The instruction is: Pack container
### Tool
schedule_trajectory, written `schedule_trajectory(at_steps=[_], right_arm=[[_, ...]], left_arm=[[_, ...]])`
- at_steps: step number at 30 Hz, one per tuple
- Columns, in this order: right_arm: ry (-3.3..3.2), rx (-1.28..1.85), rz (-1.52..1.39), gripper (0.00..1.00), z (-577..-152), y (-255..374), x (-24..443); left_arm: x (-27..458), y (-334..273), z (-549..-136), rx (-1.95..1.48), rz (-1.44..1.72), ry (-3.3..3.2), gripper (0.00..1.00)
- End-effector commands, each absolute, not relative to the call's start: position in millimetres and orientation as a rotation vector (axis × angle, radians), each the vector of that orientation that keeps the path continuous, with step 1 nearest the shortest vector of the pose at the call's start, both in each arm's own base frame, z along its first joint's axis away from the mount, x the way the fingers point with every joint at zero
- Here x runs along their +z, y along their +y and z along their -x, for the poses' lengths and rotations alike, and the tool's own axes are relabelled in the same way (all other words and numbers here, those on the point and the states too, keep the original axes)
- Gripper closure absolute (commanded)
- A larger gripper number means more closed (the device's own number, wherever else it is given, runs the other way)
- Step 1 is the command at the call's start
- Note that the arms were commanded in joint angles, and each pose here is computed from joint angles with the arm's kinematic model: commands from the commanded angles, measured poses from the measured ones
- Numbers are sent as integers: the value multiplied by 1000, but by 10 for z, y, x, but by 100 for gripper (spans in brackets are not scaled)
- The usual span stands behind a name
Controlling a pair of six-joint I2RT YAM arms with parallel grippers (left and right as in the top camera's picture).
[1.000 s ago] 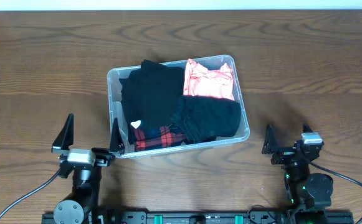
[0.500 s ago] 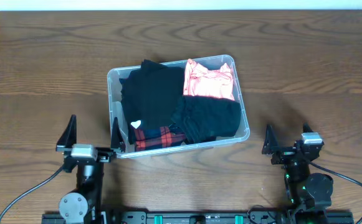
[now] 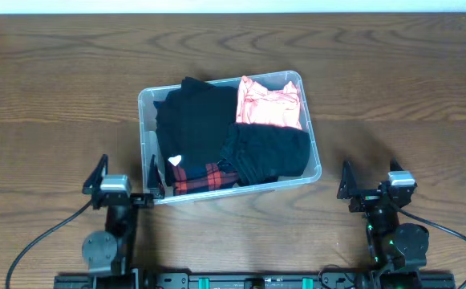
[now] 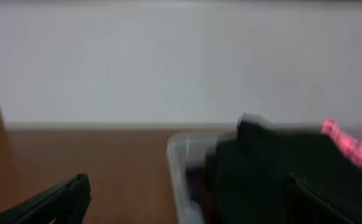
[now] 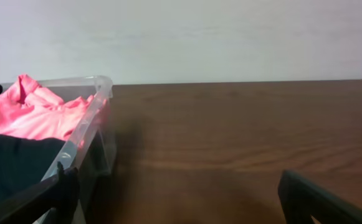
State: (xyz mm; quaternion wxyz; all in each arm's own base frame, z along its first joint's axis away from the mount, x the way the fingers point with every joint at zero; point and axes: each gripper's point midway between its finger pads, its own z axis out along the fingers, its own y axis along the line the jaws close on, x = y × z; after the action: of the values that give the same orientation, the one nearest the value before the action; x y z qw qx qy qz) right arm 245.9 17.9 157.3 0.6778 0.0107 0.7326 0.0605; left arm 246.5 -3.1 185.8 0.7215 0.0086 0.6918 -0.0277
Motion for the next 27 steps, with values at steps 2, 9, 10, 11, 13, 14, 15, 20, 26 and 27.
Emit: schedule_trajectory(at_steps=[2, 9, 10, 11, 13, 14, 15, 20, 26, 27], right_arm=[[1648, 145, -40, 1, -2458, 166, 1565], [1648, 146, -40, 1, -2458, 166, 1565], [1648, 145, -40, 1, -2458, 166, 1565], [1648, 146, -40, 1, -2458, 166, 1565], [1648, 145, -40, 1, -2458, 166, 1565], [1648, 145, -40, 1, -2458, 165, 1565], [1648, 145, -40, 1, -2458, 166, 1565], [1648, 145, -40, 1, -2458, 166, 1565], [1648, 145, -40, 1, -2458, 166, 1565], [1648, 145, -40, 1, -2458, 166, 1565]], left_arm=[[1545, -5, -2457, -39, -11, 1652, 2], [1397, 24, -2441, -28, 6, 1712, 2], [1397, 23, -2441, -29, 6, 1712, 2], [1397, 19, -2441, -30, 5, 1712, 2], [1400, 19, -2441, -30, 5, 1712, 2], [1400, 19, -2441, -30, 5, 1712, 2], [1400, 19, -2441, -30, 5, 1712, 2], [1395, 19, -2442, -30, 5, 1714, 2], [1395, 19, -2442, -30, 5, 1714, 2], [1395, 19, -2442, -30, 5, 1714, 2]])
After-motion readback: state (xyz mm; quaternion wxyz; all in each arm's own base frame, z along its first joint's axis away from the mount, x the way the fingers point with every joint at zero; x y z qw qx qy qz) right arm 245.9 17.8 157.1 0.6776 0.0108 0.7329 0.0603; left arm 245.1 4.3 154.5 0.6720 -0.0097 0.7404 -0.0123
